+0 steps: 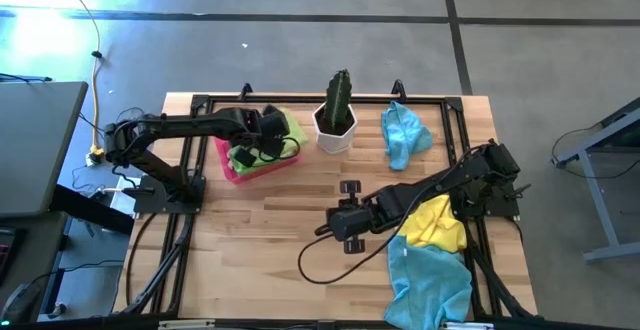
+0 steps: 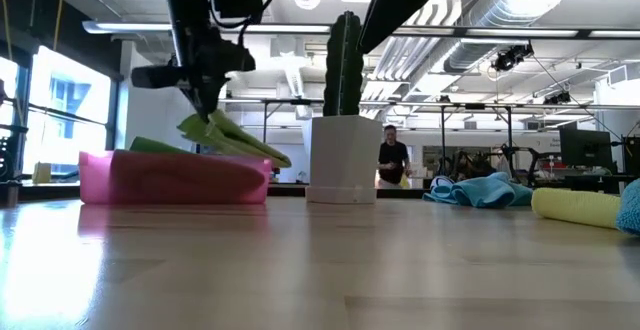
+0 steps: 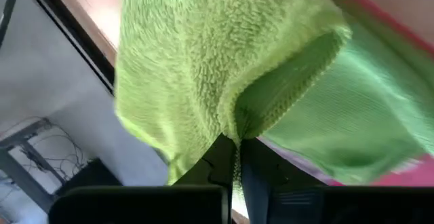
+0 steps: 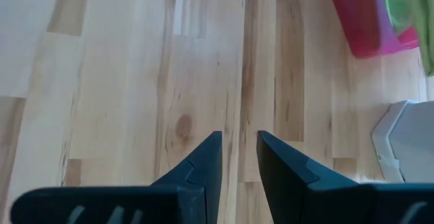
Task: Fold microfiber towels
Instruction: Put the folded light green microfiber cloth into the transparent pink bin
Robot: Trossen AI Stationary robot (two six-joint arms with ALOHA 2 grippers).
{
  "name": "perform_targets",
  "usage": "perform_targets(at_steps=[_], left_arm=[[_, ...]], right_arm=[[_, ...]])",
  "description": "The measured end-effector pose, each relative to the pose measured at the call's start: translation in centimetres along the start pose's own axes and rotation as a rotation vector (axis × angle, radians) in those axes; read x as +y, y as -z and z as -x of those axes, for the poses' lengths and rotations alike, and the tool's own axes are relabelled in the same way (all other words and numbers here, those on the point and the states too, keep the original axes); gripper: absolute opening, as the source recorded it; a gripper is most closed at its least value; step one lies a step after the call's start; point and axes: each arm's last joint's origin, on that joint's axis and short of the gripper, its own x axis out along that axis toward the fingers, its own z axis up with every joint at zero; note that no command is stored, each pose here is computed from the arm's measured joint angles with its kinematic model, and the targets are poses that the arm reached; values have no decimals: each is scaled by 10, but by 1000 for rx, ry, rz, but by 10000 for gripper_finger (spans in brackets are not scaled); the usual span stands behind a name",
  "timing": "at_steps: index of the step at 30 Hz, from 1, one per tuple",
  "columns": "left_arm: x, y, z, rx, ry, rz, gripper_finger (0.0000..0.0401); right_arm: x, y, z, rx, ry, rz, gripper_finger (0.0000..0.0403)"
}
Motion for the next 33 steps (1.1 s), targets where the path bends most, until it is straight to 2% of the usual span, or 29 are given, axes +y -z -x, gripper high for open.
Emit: perform_targets(at_steps=[8,15,17,26,30,33], left_arm=[[-17,5,4,45,147,36,5],[-41,11,-16,123,233,-9,5],[-46,13,-21,144,249,11,8],[-50,13,-26,189,205,240,66],[-46,11,-27,203,117,392,101],[-46,10,-26,241,55,421,123]], right_arm=[[0,0,0,0,0,-1,87],[1,0,0,1,-9,-15,87],[1,0,0,2,-9,-15,87],[1,0,0,2,-9,3,87],[1,0,0,3,-9,3,87],[1,0,0,5,-18,4,87]])
